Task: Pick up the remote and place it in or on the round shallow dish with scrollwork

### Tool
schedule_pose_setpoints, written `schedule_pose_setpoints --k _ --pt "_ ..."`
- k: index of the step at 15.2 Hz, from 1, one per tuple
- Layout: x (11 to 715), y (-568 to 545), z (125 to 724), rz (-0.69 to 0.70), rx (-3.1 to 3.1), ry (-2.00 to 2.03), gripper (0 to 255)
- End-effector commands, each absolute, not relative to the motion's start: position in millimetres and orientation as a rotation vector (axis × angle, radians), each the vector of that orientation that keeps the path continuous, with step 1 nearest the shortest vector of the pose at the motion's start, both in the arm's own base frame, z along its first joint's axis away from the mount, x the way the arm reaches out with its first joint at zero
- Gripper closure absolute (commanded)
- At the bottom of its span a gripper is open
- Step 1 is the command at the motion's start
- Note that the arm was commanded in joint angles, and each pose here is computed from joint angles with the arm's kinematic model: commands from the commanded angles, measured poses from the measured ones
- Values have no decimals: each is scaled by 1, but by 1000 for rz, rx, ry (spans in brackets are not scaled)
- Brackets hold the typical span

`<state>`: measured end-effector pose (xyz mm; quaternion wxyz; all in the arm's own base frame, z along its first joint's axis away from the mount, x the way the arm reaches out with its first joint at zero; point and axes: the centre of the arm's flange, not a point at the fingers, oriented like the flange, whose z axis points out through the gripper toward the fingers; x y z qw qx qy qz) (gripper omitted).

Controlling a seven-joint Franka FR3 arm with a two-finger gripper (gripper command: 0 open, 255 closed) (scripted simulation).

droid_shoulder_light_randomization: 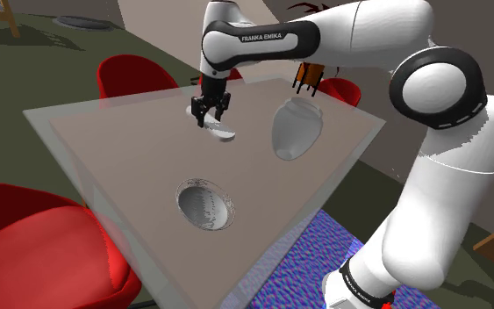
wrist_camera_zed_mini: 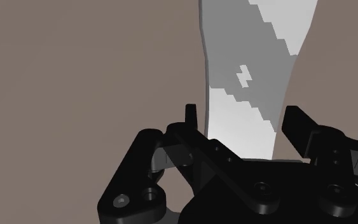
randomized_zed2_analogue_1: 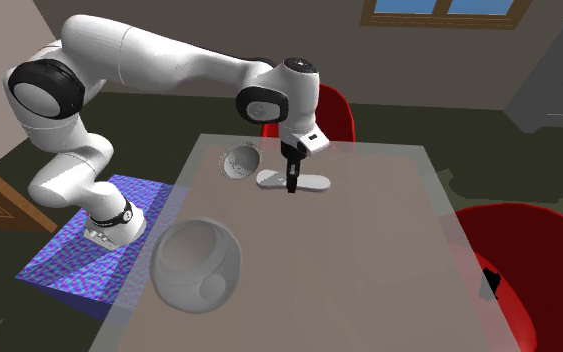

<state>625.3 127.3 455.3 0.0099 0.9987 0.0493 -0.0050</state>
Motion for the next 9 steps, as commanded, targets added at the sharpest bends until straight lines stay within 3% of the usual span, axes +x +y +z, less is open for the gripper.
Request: schedule_pose_setpoints --k 1,9 --pt "601 142 453 -15 3118 153 255" --pt "517 205 454 -15 3118 153 255"
